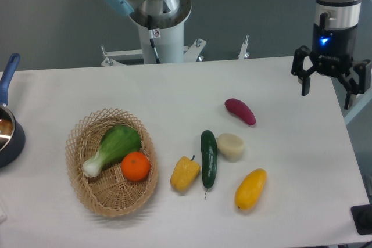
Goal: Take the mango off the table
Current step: 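Move the open gripper toward the yellow mango area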
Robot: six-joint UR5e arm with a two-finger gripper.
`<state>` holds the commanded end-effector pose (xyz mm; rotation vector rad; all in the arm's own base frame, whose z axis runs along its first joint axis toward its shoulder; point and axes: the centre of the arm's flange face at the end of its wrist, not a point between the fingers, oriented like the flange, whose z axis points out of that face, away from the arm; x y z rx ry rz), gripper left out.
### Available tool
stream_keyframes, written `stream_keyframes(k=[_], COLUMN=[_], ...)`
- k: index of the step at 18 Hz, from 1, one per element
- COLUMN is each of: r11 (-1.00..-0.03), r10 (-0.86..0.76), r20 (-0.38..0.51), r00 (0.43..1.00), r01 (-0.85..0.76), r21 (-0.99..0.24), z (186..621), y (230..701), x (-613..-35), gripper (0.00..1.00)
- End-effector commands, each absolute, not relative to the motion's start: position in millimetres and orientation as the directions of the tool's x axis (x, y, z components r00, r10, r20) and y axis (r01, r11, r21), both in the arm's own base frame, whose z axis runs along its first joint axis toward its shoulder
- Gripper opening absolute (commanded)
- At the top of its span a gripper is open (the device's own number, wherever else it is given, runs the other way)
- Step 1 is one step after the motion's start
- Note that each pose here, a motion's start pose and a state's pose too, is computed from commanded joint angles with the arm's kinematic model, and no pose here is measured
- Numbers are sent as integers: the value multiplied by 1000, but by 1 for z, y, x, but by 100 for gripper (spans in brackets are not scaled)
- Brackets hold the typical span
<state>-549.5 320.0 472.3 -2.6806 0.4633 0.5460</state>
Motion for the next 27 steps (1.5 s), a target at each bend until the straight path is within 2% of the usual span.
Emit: stream_keyframes(k=[12,18,21,23,27], r11=[-881,-909,-904,-898,-901], r10=[-242,-20,27,78,75], r20=[-422,-338,-332,-291,-261], r00=[874,941,943,953,963], r01=[-380,-158,-119,-60,-47], r21=[-282,-387,-411,-436,-432], z=[464,467,463,455,440], y=[323,336,349,362,376], x=[-546,-542,-540,-535,-528], gripper=[100,100,100,100,100])
